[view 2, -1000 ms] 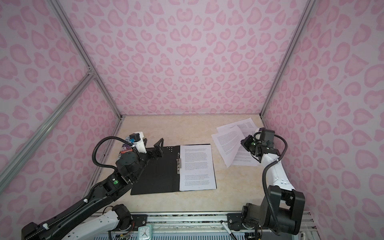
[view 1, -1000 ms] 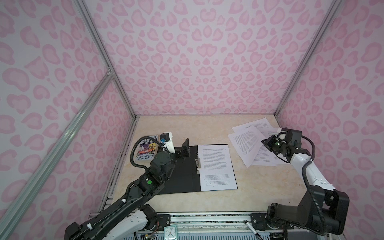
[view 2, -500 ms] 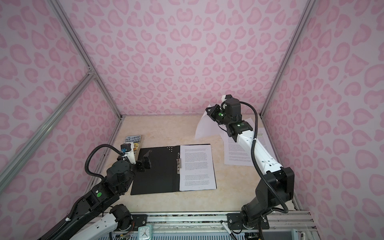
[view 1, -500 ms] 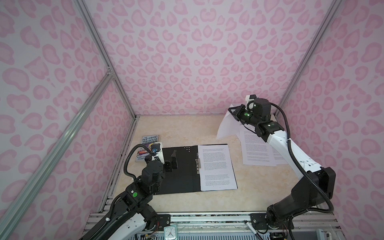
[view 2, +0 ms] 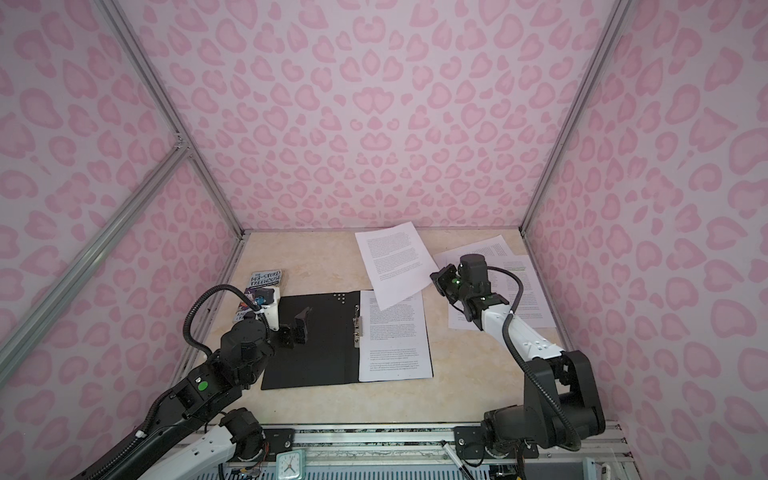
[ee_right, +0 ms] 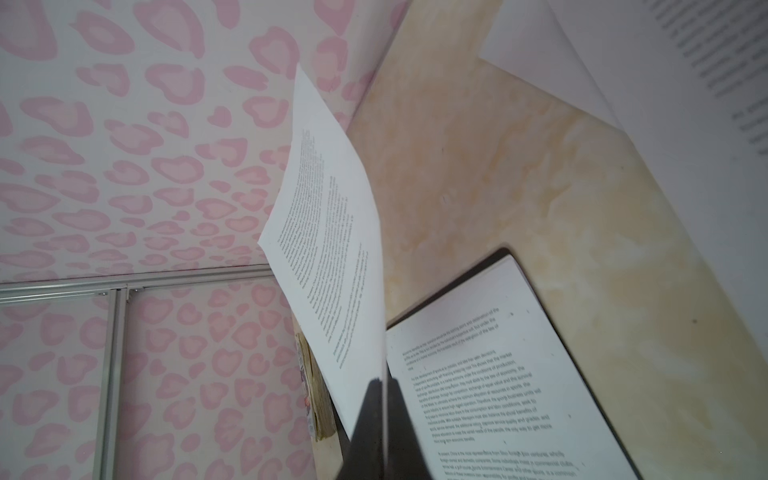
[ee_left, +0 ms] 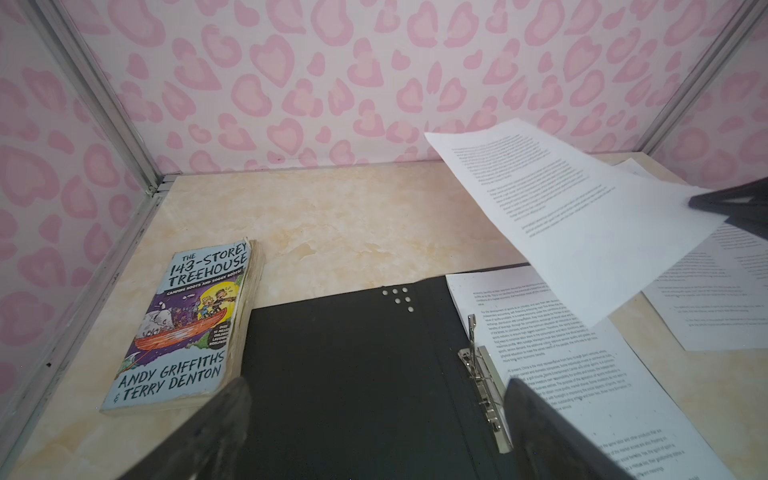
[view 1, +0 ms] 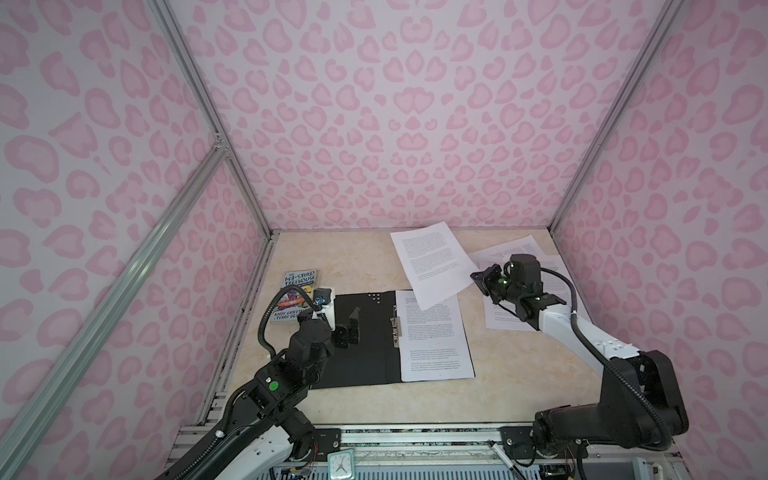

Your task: Put the files into the folder

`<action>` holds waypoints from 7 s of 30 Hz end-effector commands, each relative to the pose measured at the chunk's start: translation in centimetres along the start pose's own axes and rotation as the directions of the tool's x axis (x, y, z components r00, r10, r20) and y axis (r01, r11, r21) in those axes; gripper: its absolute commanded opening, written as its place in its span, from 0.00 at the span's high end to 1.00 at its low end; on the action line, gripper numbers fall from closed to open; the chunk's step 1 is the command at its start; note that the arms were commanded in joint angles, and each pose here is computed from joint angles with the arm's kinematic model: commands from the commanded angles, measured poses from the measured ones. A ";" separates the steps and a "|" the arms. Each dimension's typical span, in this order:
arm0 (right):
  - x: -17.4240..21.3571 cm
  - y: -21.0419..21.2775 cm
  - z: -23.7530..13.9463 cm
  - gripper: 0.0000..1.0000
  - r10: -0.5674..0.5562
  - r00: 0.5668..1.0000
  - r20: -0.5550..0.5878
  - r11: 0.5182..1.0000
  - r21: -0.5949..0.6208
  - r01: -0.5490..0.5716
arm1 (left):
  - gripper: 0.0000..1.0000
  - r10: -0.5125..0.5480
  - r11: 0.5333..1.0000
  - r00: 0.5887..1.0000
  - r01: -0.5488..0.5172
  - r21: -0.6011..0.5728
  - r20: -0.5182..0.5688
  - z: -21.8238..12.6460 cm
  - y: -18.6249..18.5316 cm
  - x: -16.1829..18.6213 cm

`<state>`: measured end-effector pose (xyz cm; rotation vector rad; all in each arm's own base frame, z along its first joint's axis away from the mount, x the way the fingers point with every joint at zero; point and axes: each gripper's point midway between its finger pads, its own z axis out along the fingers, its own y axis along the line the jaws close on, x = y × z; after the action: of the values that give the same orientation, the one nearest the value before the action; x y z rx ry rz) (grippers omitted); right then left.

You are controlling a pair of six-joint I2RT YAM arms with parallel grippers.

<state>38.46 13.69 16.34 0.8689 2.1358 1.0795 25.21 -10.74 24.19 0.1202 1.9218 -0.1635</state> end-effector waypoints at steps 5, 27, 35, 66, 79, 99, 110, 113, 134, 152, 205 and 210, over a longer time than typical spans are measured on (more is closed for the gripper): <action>3.1 -3.6 -2.0 1.00 -0.011 0.992 0.122 0.998 0.068 0.003 | 0.04 -0.015 0.998 1.000 0.016 0.061 -0.011 -0.1 -1.0 -0.2; 11.0 -11.7 -4.6 1.00 0.010 0.998 0.055 0.978 0.207 -0.021 | 0.04 -0.028 0.995 0.999 0.031 0.096 -0.036 0.1 -1.8 0.2; 12.1 -12.9 -5.6 1.00 0.010 0.998 0.056 0.973 0.229 -0.023 | 0.04 -0.026 0.994 0.999 0.030 0.101 -0.043 0.2 -1.9 0.3; 16.2 -12.5 -4.5 1.00 -0.133 0.980 -0.150 0.937 0.305 0.173 | 0.04 -0.022 0.994 0.998 0.028 0.105 -0.054 0.3 -2.0 0.5; 16.7 -13.9 -5.5 1.00 -0.139 0.974 -0.176 0.918 0.345 0.194 | 0.04 -0.018 0.994 0.998 0.025 0.108 -0.064 0.5 -2.2 0.7; 17.4 -14.6 -5.8 1.00 -0.133 0.967 -0.217 0.918 0.341 0.202 | 0.04 -0.016 0.994 0.997 0.024 0.108 -0.079 0.7 -2.3 1.0; 17.5 -15.0 -6.1 1.00 -0.135 0.965 -0.224 0.916 0.344 0.208 | 0.04 -0.025 0.993 0.996 0.034 0.111 -0.082 0.7 -2.4 1.0; 17.5 -14.8 -6.0 1.00 -0.137 0.965 -0.222 0.918 0.338 0.208 | 0.04 -0.026 0.993 0.996 0.036 0.113 -0.085 0.7 -2.4 1.1; 17.3 -14.5 -6.2 0.41 -0.146 0.964 -0.223 0.914 0.342 0.217 | 0.04 -0.021 0.993 0.996 0.031 0.111 -0.091 0.8 -2.4 1.3; 11.5 -11.6 -8.9 0.02 -0.266 0.959 -0.096 0.886 0.367 0.282 | 0.04 -0.013 0.994 0.995 0.023 0.105 -0.096 0.9 -2.4 1.3; 11.5 -13.6 -4.9 0.02 -0.262 0.915 -0.307 0.840 0.394 0.372 | 0.04 0.000 0.989 0.990 0.021 0.144 -0.139 1.2 -3.3 1.9; 4.2 -13.1 -6.2 0.02 -0.282 0.948 -0.147 0.854 0.411 0.318 | 0.04 0.006 0.980 0.980 0.034 0.198 -0.197 1.3 -4.6 2.1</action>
<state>26.88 10.64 7.18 0.6855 2.5379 0.5754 25.13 -14.58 21.74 0.2431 2.0796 -0.3131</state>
